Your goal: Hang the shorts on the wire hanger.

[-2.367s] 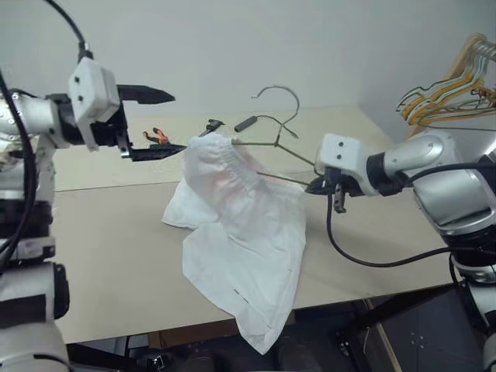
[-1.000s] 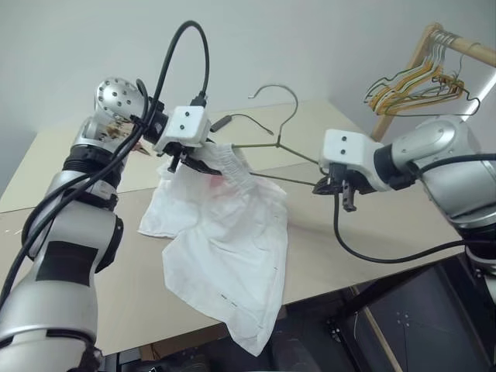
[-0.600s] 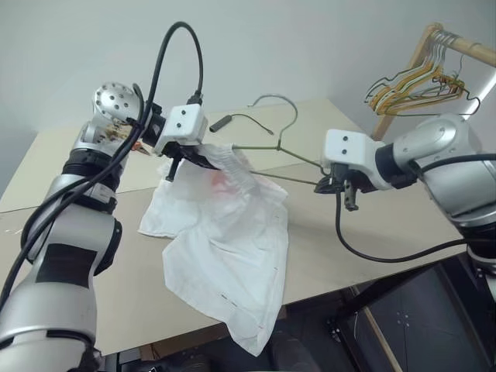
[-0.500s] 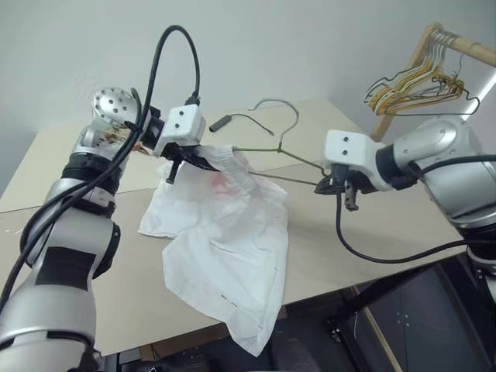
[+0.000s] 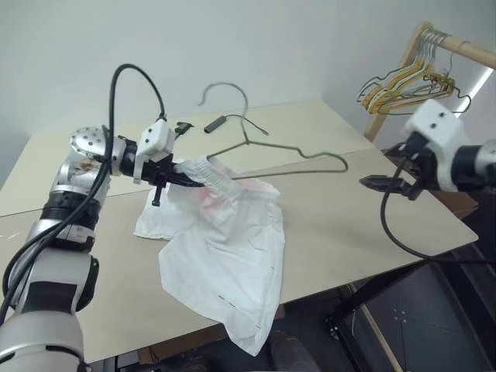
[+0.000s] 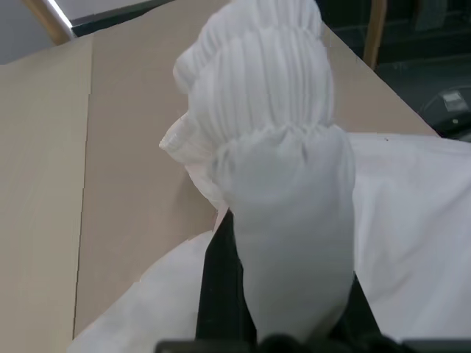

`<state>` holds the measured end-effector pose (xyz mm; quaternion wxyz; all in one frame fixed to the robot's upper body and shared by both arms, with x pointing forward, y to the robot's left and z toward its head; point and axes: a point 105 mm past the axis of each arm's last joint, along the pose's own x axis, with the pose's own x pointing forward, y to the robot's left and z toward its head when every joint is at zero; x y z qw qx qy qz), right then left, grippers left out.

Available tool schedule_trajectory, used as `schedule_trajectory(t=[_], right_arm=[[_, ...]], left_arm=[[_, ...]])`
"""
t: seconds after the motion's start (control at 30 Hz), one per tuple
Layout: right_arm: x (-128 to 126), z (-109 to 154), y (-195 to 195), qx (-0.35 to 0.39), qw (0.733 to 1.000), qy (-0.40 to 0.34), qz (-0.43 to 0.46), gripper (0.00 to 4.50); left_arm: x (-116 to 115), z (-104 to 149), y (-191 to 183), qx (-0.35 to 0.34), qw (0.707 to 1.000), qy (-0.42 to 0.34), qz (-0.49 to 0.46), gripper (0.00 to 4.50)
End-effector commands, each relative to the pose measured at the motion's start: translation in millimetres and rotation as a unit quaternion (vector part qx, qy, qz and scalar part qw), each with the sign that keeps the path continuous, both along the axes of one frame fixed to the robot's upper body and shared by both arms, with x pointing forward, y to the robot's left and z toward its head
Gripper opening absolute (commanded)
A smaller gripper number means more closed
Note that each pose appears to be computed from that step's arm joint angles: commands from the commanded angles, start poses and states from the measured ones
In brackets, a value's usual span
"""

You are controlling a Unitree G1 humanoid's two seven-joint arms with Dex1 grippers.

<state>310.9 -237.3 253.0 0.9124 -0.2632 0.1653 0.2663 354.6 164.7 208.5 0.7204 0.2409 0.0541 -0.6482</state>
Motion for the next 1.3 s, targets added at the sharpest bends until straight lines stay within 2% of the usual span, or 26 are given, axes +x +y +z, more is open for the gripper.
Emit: schedule_trajectory(t=[0.03, 0.13, 0.2, 0.27, 0.4, 0.57, 0.73, 0.87, 0.93, 1.03, 1.23, 1.3], right_arm=[[-17, -19, -6, 0.050, 0.998, -0.023, -0.009, 4.48], [-19, -55, 9, 0.083, 0.996, -0.010, 0.009, 4.48], [-11, -78, 27, 0.104, 0.994, -0.007, 0.028, 4.48], [2, -91, 45, 0.140, 0.989, -0.012, 0.041, 4.48], [29, -103, 92, 0.228, 0.970, -0.006, 0.088, 4.48], [52, -118, 124, 0.270, 0.956, 0.026, 0.116, 4.48], [52, -123, 160, 0.289, 0.938, 0.066, 0.178, 4.48], [58, -139, 178, 0.295, 0.934, 0.094, 0.177, 4.48], [62, -142, 180, 0.297, 0.936, 0.093, 0.165, 3.92], [63, -138, 175, 0.313, 0.933, 0.082, 0.155, 2.84], [61, -125, 147, 0.350, 0.927, 0.048, 0.121, 0.59], [60, -122, 137, 0.351, 0.929, 0.038, 0.109, 0.04]], left_arm=[[-2, 17, 6, -0.024, 0.999, -0.025, 0.026, 0.00], [-4, 20, 7, -0.028, 0.999, -0.024, 0.032, 0.00], [-6, 22, 8, -0.027, 0.999, -0.024, 0.031, 0.00], [-8, 23, 7, -0.026, 0.999, -0.024, 0.031, 0.00], [-12, 25, 8, -0.026, 0.999, -0.027, 0.032, 0.00], [-18, 26, 9, -0.026, 0.999, -0.028, 0.035, 0.00], [-21, 25, 10, -0.026, 0.998, -0.029, 0.039, 0.00], [-21, 26, 10, -0.027, 0.998, -0.031, 0.042, 0.00], [-21, 26, 10, -0.028, 0.998, -0.033, 0.043, 0.00], [-21, 27, 10, -0.030, 0.998, -0.035, 0.045, 0.00], [-24, 21, 14, -0.029, 0.998, -0.029, 0.052, 0.00], [-24, 19, 16, -0.029, 0.998, -0.026, 0.055, 0.00]])
